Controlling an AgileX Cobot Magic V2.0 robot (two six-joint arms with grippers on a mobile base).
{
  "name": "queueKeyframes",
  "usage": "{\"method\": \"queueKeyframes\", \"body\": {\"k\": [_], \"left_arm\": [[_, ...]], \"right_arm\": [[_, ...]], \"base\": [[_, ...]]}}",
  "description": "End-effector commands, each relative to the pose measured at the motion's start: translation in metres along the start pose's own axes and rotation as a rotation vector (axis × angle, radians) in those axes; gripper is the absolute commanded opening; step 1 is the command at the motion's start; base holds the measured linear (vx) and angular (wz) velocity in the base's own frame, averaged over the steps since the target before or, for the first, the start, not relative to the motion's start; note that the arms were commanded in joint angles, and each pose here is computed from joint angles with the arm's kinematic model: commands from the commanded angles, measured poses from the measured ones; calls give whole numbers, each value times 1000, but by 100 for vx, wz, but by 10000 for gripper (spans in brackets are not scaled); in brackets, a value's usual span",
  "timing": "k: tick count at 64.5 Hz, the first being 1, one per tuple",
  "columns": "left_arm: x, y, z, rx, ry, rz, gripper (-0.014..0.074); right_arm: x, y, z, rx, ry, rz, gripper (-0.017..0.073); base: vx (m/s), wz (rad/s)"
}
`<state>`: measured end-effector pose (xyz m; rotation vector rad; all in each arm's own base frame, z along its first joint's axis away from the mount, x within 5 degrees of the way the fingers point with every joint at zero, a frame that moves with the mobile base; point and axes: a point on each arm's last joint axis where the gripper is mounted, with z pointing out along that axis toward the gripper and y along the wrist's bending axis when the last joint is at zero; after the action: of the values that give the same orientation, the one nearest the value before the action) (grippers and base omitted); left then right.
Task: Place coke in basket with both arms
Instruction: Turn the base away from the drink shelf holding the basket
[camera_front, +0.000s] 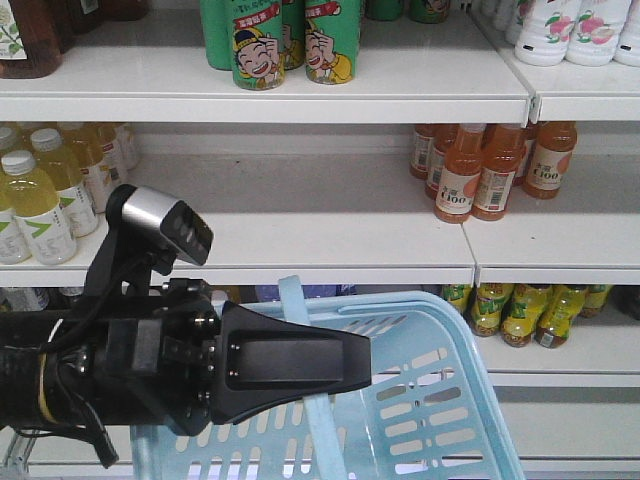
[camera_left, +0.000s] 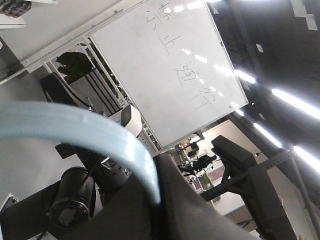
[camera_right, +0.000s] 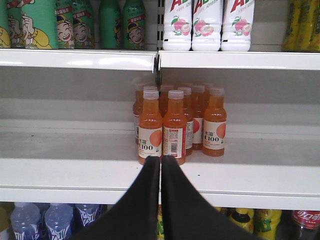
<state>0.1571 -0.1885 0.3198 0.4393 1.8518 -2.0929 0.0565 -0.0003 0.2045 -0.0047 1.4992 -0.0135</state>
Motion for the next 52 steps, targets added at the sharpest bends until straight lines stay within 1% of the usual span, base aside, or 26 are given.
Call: {"method": "queueKeyframes", "body": {"k": [1,14,25,39,52], "left_arm": [[3,-33,-3,244,44,21,-8],[3,-33,-3,244,44,21,-8],[3,-33,-3,243,45,21,-8],[3,-33,-3,243,45,21,-8],[3,-33,-3,243,45,21,-8]], "right_arm": [[-2,0,-1,-1,-71,-11,-5],[-2,0,-1,-1,-71,-11,-5],[-2,0,-1,-1,-71,-11,-5],[-2,0,-1,-1,-71,-11,-5],[-2,0,-1,-1,-71,-11,-5]], "base": [[-1,-3],[-2,-10],[-3,-27],[-2,-43],[-3,-59]]}}
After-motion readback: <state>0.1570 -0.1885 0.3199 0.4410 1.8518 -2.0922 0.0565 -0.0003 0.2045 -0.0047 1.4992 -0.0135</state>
